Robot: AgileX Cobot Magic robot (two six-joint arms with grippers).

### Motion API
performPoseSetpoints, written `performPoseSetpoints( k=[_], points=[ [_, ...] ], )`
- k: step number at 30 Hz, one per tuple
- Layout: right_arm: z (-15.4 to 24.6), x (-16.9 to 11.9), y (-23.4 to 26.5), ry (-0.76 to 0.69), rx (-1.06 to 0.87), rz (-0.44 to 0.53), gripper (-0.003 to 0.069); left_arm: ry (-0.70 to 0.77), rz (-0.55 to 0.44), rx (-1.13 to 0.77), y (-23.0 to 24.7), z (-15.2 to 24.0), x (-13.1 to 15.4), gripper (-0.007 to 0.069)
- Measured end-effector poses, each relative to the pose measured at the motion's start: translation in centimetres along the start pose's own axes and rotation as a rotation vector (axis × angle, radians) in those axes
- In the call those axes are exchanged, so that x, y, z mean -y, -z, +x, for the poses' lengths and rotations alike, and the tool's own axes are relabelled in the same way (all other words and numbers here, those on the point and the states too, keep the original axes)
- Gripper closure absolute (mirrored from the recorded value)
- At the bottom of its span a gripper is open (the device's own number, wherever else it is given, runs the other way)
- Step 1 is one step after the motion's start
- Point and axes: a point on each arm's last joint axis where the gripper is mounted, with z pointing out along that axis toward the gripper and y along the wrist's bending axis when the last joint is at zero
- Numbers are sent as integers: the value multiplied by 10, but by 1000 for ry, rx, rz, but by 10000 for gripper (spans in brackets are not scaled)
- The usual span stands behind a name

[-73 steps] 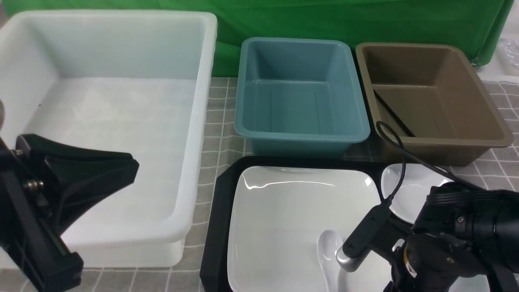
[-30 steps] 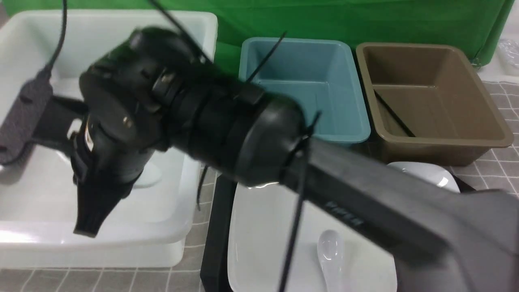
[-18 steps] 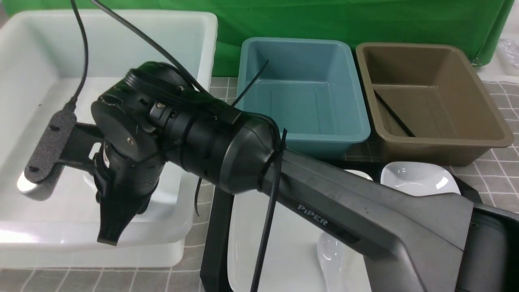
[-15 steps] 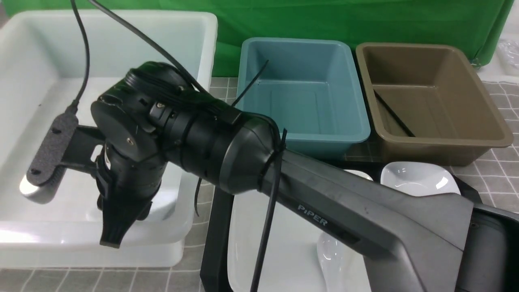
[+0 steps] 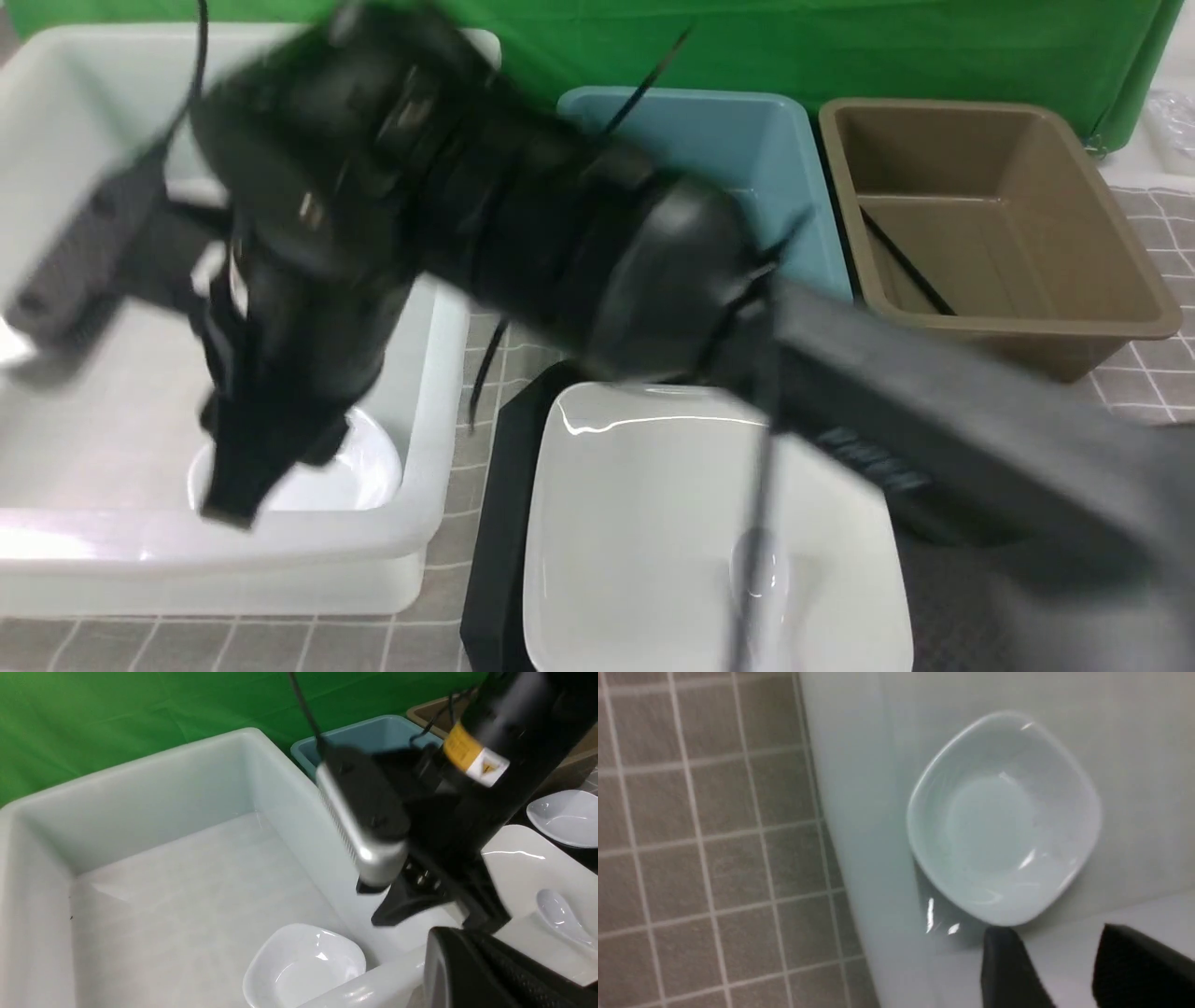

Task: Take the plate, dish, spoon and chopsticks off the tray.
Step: Use the right arm to put the small plate into the large storage box on the left, then use the right arm to grab a small plate from the dinner plate

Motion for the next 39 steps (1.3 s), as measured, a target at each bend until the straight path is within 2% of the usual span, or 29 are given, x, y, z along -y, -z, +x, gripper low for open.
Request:
performPoseSetpoints(
  k=[1, 2, 3, 6, 7, 8, 11, 16, 20, 23, 26, 31, 39],
  points=[
    [0, 1, 4, -10, 5, 5, 363, 1, 1, 1, 0, 0, 0, 620],
    [-1, 7, 38, -55, 63, 42, 400, -7, 3, 9, 0, -1, 0, 620],
    [1, 10, 47, -77, 74, 51, 419, -17, 5, 12, 0, -1, 0, 620],
    [25, 27, 91, -157, 77, 90, 526, -26, 32, 17, 0, -1, 3, 620],
    [29, 28, 98, -166, 83, 97, 531, -26, 34, 17, 0, -2, 3, 620],
    [53, 39, 105, -220, 25, 116, 559, -24, 50, 19, 0, -2, 5, 620],
    [107, 58, 110, -324, -100, 148, 568, -19, 95, 19, -3, -4, 8, 620],
    [224, 79, 80, -470, -327, 180, 498, -4, 172, 1, -25, -15, 13, 620],
    [297, 92, 38, -545, -347, 209, 356, -4, 207, 14, -49, -27, 14, 620],
    [320, 102, 18, -573, -356, 214, 316, -4, 215, 27, -65, -34, 14, 620],
    [330, 106, 7, -560, -386, 194, 312, -9, 221, 23, -74, -36, 14, 620],
    [341, 109, -21, -469, -442, 131, 303, -16, 232, -22, -94, -37, 13, 620],
    [351, 116, -47, -387, -465, 148, 302, -42, 235, -30, -98, -37, 13, 620]
  ],
)
